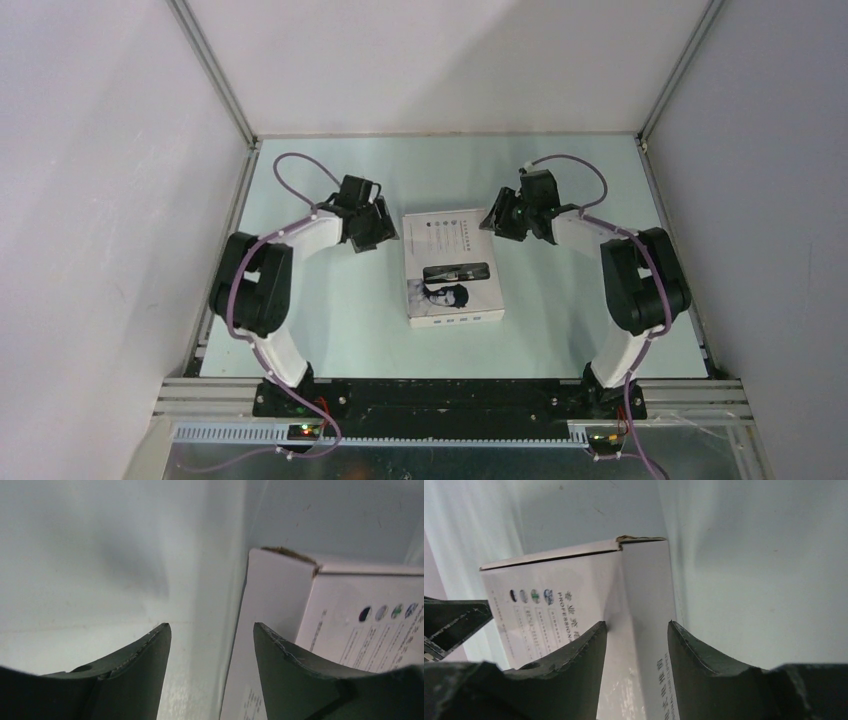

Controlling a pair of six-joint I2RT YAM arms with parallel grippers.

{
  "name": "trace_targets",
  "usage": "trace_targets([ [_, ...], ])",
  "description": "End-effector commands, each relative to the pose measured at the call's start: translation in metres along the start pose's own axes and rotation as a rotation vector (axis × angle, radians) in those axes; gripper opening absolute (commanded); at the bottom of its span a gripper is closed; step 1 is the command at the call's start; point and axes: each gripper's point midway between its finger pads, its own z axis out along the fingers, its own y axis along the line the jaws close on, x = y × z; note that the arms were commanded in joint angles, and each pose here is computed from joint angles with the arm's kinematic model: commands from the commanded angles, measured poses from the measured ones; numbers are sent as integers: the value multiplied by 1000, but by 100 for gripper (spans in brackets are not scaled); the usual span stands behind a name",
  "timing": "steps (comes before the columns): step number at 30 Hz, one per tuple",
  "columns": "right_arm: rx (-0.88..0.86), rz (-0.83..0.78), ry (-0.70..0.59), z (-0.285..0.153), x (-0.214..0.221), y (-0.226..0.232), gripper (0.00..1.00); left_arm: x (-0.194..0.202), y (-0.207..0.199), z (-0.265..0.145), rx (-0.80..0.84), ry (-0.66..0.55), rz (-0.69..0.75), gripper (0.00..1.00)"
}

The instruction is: Sort the hair-cutting tools

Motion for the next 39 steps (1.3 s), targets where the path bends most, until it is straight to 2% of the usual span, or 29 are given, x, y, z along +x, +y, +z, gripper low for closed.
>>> trace_targets([
  [1,-28,-13,-35,12,-18,4,52,-21,-1,16,-34,-10,22,68],
  [6,-35,-13,-3,17,-10,1,52,-34,-6,25,-43,-16,30,68],
  [15,-92,-7,46,22,1,9,51,-18,-13,42,13,54,11,67],
  [28,-131,-6,-1,5,-19,17,51,-22,-41,27,119,55,0,69],
  [33,-91,-41,-34,-12,-28,12,53,-32,-27,7,45,-8,11,70],
  [39,-65,-47,-43,-25,-24,8,54,-22,-10,-2,7,-30,2,70],
])
